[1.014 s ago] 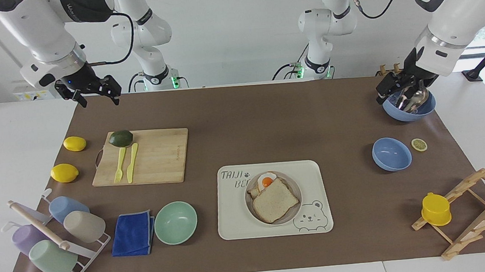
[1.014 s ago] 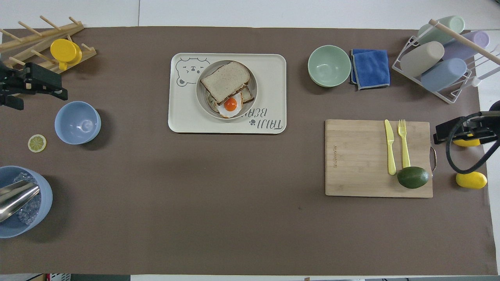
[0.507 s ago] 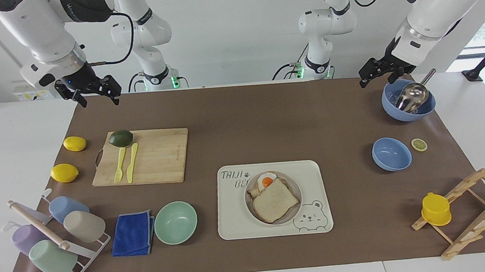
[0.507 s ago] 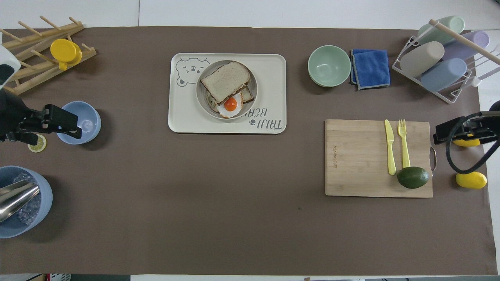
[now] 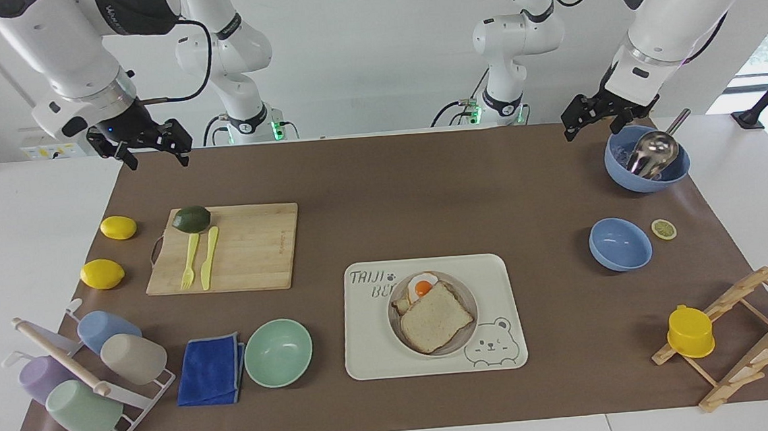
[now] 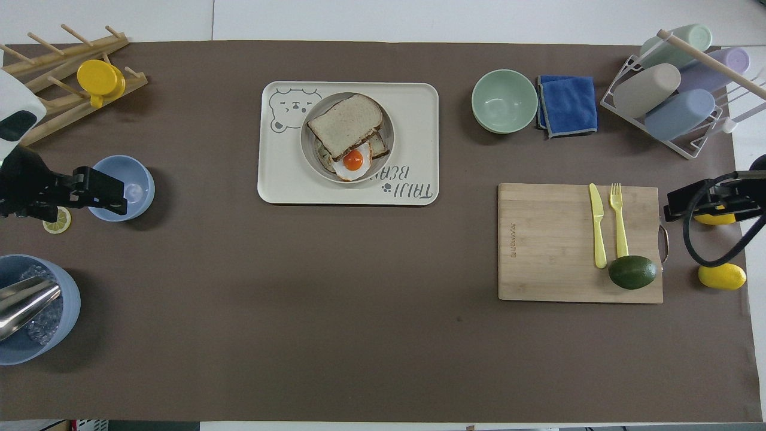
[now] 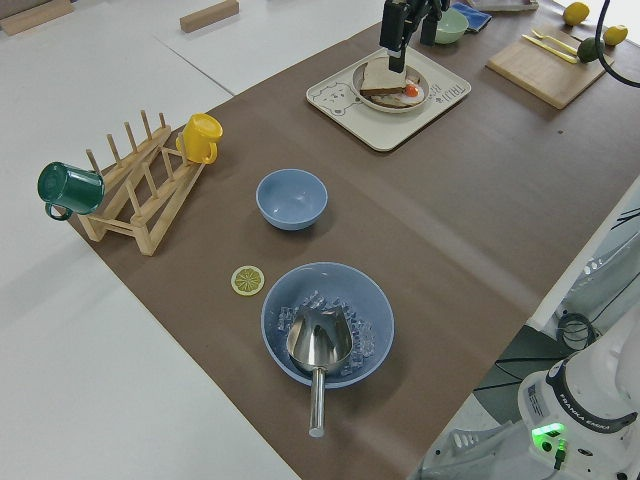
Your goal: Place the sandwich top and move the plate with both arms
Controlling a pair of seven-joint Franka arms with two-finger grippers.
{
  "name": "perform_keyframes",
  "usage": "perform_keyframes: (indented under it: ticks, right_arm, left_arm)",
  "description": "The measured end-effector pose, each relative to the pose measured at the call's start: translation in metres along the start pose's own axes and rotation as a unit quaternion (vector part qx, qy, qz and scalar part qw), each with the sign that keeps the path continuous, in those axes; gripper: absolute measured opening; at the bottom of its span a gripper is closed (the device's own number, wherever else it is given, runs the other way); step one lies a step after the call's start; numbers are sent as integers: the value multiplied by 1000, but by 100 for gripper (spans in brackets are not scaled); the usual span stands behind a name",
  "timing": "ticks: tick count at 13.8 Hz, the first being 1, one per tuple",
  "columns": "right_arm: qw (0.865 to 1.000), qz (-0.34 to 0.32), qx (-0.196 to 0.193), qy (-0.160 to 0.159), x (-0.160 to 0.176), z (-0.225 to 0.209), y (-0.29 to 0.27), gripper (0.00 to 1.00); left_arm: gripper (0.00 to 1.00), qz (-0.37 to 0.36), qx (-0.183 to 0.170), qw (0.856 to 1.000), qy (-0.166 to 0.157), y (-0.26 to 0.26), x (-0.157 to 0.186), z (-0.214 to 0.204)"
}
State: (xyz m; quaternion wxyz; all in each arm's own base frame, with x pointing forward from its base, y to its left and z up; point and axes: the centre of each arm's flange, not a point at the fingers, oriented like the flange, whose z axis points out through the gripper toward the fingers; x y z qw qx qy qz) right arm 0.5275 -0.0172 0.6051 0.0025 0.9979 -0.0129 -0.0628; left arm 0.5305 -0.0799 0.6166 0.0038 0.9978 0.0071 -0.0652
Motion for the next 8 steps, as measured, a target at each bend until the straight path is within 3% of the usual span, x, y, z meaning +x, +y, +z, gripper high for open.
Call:
perform_keyframes:
  ticks: [8]
  right_arm:
    - [1000,0,0,0,0,0,0,100]
  left_arm:
    - [100,-5,-4,1000,22,-5,5,-4]
